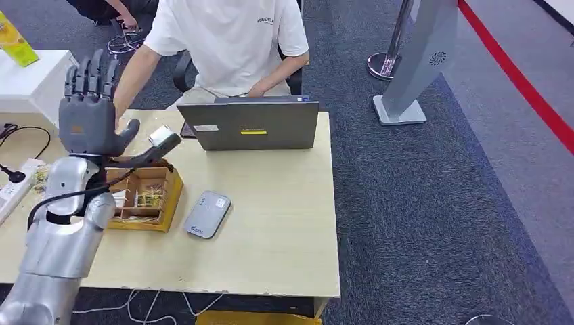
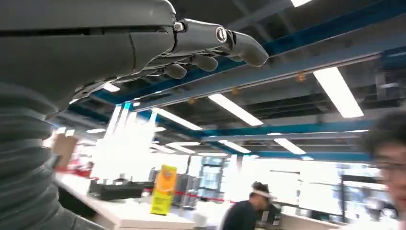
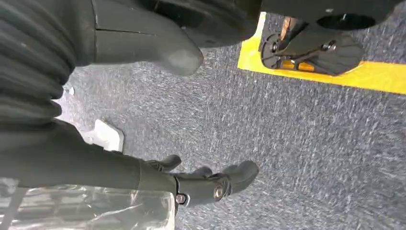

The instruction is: Pass the card to the sensor for recognition and then transmit it.

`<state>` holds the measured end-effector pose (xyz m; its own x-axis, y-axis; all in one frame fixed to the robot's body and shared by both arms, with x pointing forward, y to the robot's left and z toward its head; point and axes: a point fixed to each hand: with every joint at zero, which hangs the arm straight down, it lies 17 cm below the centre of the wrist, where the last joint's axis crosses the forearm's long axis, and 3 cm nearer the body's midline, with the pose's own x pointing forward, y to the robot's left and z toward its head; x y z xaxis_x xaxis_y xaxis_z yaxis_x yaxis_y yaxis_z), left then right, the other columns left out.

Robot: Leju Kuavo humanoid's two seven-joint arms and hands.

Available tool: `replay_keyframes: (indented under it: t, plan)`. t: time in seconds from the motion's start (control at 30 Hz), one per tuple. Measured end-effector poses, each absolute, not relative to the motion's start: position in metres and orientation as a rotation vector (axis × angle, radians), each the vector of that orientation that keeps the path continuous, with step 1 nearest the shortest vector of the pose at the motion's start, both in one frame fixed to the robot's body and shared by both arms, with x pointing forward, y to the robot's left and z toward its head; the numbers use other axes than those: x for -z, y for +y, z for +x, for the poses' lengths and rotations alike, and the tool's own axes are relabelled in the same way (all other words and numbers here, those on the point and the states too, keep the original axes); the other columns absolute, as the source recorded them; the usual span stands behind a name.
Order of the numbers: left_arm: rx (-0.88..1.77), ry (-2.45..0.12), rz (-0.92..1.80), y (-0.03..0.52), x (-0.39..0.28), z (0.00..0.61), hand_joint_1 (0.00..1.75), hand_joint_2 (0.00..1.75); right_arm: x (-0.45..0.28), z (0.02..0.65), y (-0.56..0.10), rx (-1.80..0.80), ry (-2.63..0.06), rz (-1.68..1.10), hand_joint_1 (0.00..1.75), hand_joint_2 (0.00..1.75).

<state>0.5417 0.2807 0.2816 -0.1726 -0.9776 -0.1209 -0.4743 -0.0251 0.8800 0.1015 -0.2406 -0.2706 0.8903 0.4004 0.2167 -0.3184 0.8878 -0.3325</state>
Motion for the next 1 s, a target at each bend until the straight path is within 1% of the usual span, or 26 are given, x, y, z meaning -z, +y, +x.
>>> replay_keyframes:
  t: [0.07,0.1,0.33,0.4,0.43,0.47,0.5,0.53,0.7,1.0]
  plan:
    - [1.190,-1.735,1.504,0.255,-0.269,0.512,0.00,1.75,0.271,0.098,-0.242,-0.358,-0.272,-0.298,0.00,1.75]
    - [1.196,-1.741,1.499,0.251,-0.266,0.508,0.00,1.75,0.271,0.097,-0.243,-0.355,-0.271,-0.299,0.00,1.75]
    - [1.200,-1.748,1.497,0.248,-0.266,0.504,0.00,1.75,0.271,0.097,-0.243,-0.353,-0.269,-0.299,0.00,1.75]
    - [1.230,-1.800,1.453,0.225,-0.255,0.470,0.00,1.75,0.272,0.094,-0.244,-0.339,-0.262,-0.301,0.00,1.75]
    - [1.295,-1.797,1.405,0.215,-0.243,0.453,0.00,1.75,0.272,0.093,-0.246,-0.314,-0.255,-0.308,0.00,1.75]
    - [1.424,-1.730,1.332,0.207,-0.202,0.419,0.00,1.75,0.272,0.089,-0.250,-0.263,-0.237,-0.329,0.00,1.75]
    - [1.487,-1.690,1.304,0.209,-0.181,0.392,0.00,1.75,0.270,0.087,-0.250,-0.236,-0.228,-0.368,0.00,1.75]
    - [1.510,-1.659,1.293,0.212,-0.173,0.384,0.00,1.75,0.270,0.087,-0.248,-0.227,-0.226,-0.361,0.00,1.75]
    - [1.546,-1.532,1.236,0.228,-0.147,0.378,0.00,1.75,0.271,0.086,-0.239,-0.232,-0.228,-0.313,0.00,1.75]
    - [1.548,-1.440,1.209,0.247,-0.128,0.382,0.00,1.75,0.272,0.087,-0.238,-0.245,-0.235,-0.304,0.00,1.75]
